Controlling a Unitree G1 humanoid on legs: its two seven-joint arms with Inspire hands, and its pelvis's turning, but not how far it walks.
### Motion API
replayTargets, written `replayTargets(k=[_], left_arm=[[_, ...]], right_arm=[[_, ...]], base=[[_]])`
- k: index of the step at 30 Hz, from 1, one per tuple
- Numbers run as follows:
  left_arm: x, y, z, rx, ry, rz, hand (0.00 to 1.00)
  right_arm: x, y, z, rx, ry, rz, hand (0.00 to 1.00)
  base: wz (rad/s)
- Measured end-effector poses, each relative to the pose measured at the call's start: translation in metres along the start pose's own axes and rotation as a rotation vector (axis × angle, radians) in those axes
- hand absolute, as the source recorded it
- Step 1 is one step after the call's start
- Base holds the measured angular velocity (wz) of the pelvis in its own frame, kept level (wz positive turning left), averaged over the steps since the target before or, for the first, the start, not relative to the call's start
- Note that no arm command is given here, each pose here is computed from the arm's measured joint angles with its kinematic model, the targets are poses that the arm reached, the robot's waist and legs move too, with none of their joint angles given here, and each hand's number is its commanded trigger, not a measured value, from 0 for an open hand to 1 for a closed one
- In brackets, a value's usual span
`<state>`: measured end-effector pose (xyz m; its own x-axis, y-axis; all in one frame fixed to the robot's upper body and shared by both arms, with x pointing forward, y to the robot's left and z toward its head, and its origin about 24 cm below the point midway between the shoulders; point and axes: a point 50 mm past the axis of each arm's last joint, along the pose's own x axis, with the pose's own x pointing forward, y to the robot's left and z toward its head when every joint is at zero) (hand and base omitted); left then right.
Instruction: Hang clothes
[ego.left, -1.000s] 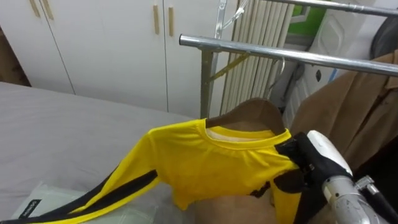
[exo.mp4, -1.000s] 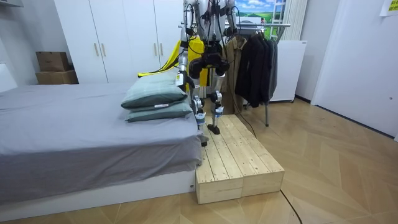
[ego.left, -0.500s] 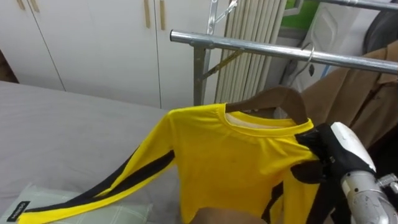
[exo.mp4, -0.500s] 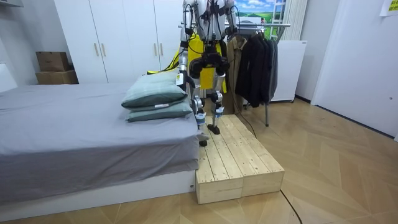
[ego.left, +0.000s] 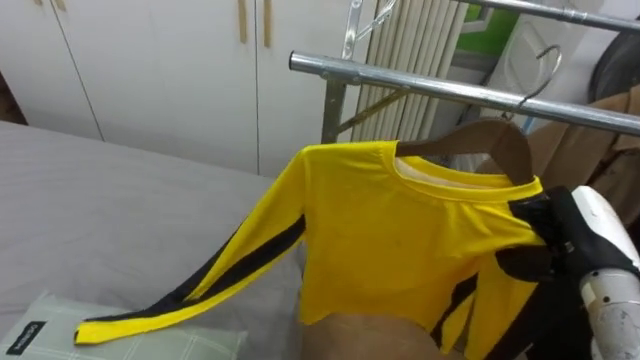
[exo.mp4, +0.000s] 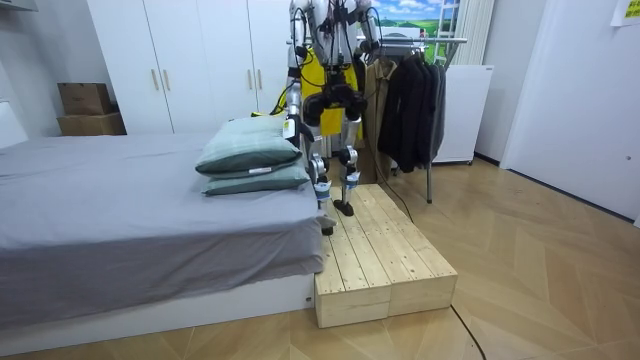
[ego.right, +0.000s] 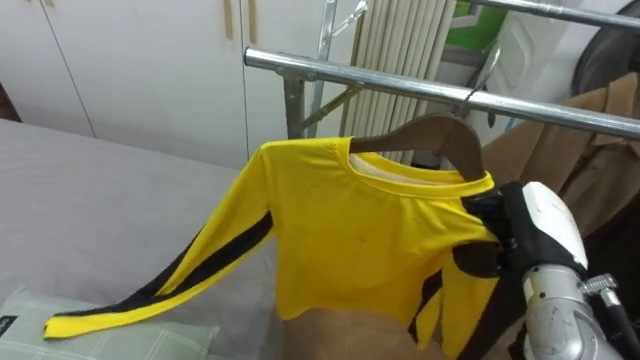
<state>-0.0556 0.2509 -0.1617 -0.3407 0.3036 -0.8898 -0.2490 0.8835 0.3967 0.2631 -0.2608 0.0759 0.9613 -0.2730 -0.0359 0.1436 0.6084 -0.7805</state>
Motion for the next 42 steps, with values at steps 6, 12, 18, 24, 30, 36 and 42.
replayTargets(k=[6,12,18,24,30,36,42], left_arm=[[0.000,0.002,0.000,0.022,-0.003,0.008,0.00],[0.001,0.005,-0.003,0.024,-0.016,-0.006,0.00],[0.002,0.008,-0.003,0.027,-0.019,-0.026,0.00],[0.002,0.012,-0.001,0.026,-0.022,-0.039,0.00],[0.001,0.015,0.002,0.040,-0.037,-0.038,0.00],[0.001,0.016,0.005,0.051,-0.049,-0.032,0.00],[0.001,0.017,0.005,0.051,-0.051,-0.032,0.00]], right_arm=[[0.004,0.002,-0.011,0.018,0.043,0.053,1.00],[0.009,0.007,-0.028,0.037,0.111,0.140,1.00],[0.009,0.008,-0.030,0.041,0.116,0.184,1.00],[0.012,0.016,-0.036,0.145,0.148,0.262,1.00],[0.012,0.023,-0.040,0.225,0.166,0.318,1.00],[0.015,0.025,-0.048,0.252,0.195,0.352,1.00],[0.021,0.027,-0.050,0.277,0.212,0.383,1.00]], base=[[0.00],[0.00],[0.00],[0.02],[0.08],[0.06],[0.00]])
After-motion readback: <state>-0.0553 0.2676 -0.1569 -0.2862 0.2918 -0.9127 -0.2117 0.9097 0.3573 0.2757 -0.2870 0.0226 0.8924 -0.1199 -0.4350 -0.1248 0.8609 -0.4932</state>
